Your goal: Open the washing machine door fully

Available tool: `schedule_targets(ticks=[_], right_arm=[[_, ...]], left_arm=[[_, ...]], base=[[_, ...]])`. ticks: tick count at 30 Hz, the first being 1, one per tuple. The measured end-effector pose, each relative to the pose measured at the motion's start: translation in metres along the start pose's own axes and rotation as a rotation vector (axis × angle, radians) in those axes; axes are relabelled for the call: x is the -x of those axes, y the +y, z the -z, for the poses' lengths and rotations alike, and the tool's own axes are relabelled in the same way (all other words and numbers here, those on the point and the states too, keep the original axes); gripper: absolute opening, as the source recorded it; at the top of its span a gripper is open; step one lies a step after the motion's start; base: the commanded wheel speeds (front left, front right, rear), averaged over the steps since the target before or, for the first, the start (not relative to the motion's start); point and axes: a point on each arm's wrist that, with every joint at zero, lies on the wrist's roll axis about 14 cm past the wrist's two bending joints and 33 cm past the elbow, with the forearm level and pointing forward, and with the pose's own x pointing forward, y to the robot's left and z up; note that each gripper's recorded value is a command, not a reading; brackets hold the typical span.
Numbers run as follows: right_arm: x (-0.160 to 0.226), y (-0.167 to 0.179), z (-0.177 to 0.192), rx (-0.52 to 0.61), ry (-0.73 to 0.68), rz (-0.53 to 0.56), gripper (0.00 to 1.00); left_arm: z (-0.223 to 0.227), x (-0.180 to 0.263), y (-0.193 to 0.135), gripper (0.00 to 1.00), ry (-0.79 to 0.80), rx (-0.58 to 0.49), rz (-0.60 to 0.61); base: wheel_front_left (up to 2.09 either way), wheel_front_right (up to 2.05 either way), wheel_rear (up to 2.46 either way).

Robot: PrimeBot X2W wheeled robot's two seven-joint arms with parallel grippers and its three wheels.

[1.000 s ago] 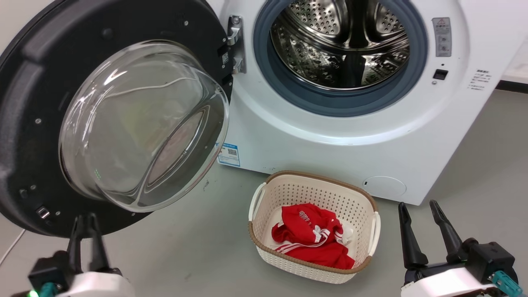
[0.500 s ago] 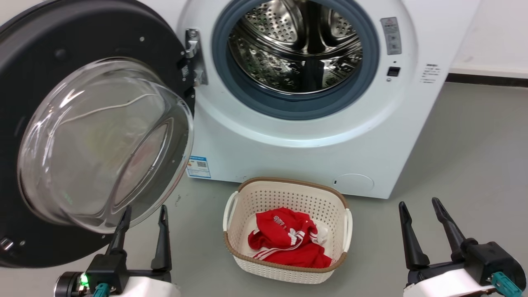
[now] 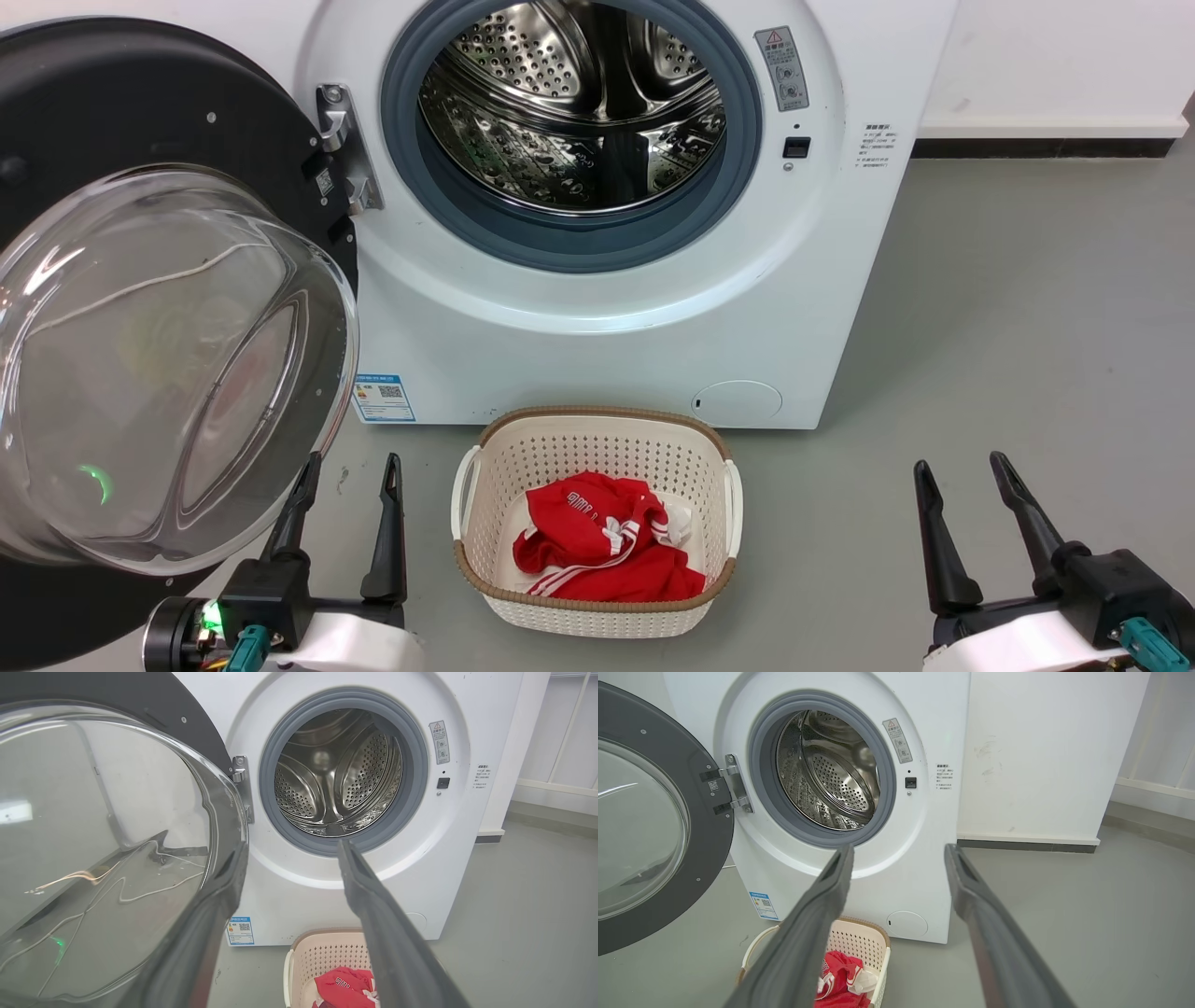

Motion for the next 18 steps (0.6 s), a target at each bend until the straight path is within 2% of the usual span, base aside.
schedule_targets(ticks=[12, 13, 18], right_arm=[[-0.001, 0.003, 0.005, -0.014, 0.010, -0.008, 1.00], [0.000, 0.003, 0.007, -0.014, 0.019, -0.007, 0.00], [0.006, 0.002, 0.022, -0.053, 0.067, 0.005, 0.00]], left_arm=[[0.003, 0.002, 0.004, 1.00, 0.011, -0.004, -0.011], [0.006, 0.003, 0.004, 0.00, 0.021, -0.003, -0.010], [0.029, 0.013, 0.007, 0.00, 0.105, 0.034, -0.027]], base=[[0.00, 0.00, 0.00], [0.00, 0.00, 0.00], [0.00, 0.00, 0.00]])
